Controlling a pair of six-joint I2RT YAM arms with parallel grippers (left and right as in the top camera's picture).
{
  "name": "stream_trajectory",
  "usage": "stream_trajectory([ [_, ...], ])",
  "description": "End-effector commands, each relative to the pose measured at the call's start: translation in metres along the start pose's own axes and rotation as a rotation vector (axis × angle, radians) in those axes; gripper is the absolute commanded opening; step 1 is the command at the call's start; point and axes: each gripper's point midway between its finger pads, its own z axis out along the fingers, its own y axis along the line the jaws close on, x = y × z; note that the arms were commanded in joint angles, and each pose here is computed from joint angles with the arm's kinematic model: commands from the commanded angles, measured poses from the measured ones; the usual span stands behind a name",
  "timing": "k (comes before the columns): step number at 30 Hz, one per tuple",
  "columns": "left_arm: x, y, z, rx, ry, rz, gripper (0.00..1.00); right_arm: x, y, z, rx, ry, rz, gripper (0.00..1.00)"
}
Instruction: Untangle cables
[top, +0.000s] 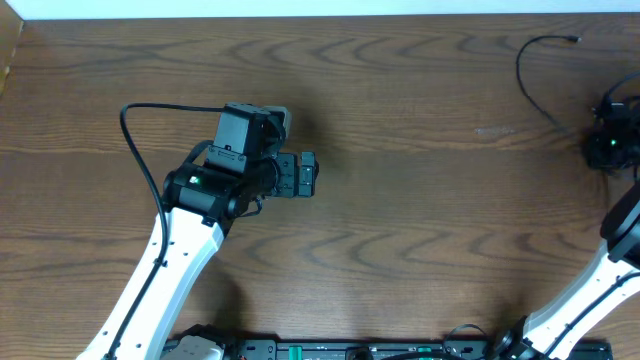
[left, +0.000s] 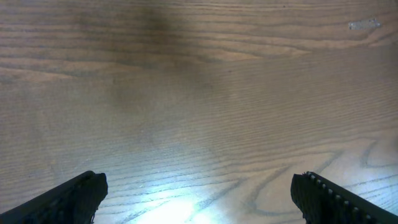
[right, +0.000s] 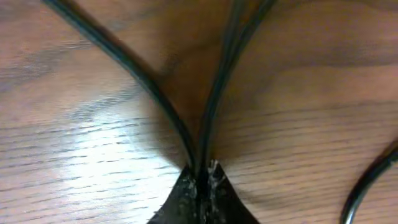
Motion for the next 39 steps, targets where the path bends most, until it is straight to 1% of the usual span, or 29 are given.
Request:
stream_trajectory([
  [1, -0.003, -0.001, -0.004, 0.002, -0.012, 0.02, 1.0, 0.021, -0.004, 0.015, 0.002, 0.06, 0.111, 0.01],
  [6, -0.003, -0.001, -0.004, 0.002, -0.011, 0.019, 1.0, 0.009, -0.014, -0.003, 0.026, 0.011, 0.292, 0.01],
  [9, -0.003, -0.001, -0.004, 0.001, -0.011, 0.019, 1.0, -0.013, -0.027, -0.033, 0.056, -0.073, 0.345, 0.01],
  [14, -0.003, -0.001, -0.004, 0.002, -0.011, 0.019, 1.0, -0.06, -0.057, -0.125, 0.137, -0.304, 0.365, 0.01],
  [17, -0.003, -0.001, -0.004, 0.001, -0.011, 0.019, 1.0, -0.086, -0.08, -0.203, 0.206, -0.49, 0.381, 0.01],
  [18, -0.003, -0.001, -0.004, 0.002, -0.01, 0.019, 1.0, -0.095, -0.094, -0.241, 0.245, -0.58, 0.39, 0.01],
  [19, -0.002, 0.0, -0.004, 0.001, -0.007, 0.018, 1.0, -0.098, -0.102, -0.26, 0.266, -0.626, 0.398, 0.01],
  [20, -0.001, 0.0, -0.004, 0.0, -0.003, 0.018, 1.0, -0.098, -0.122, -0.294, 0.314, -0.705, 0.463, 0.01],
  [22, -0.001, 0.0, -0.004, 0.0, -0.003, 0.018, 1.0, -0.093, -0.143, -0.321, 0.356, -0.767, 0.539, 0.01],
  [25, -0.001, 0.0, -0.004, 0.0, -0.003, 0.018, 1.0, -0.074, -0.179, -0.346, 0.4, -0.835, 0.676, 0.01],
  [27, -0.001, 0.0, -0.004, 0.0, -0.004, 0.018, 1.0, -0.059, -0.197, -0.349, 0.409, -0.847, 0.751, 0.01],
  [28, -0.001, 0.0, -0.004, 0.0, -0.004, 0.018, 1.0, -0.044, -0.211, -0.346, 0.415, -0.835, 0.802, 0.01],
  [30, -0.001, 0.0, -0.004, 0.0, -0.004, 0.018, 1.0, -0.028, -0.223, -0.341, 0.427, -0.806, 0.836, 0.01],
  [36, -0.001, 0.0, -0.003, 0.0, -0.004, 0.018, 1.0, -0.008, -0.233, -0.313, 0.407, -0.717, 0.893, 0.02],
  [37, -0.001, 0.0, -0.003, 0.0, -0.003, 0.018, 1.0, -0.008, -0.233, -0.309, 0.398, -0.708, 0.906, 0.06],
  [39, -0.001, -0.001, -0.003, 0.001, -0.002, 0.019, 1.0, -0.005, -0.231, -0.297, 0.372, -0.684, 0.955, 0.55],
])
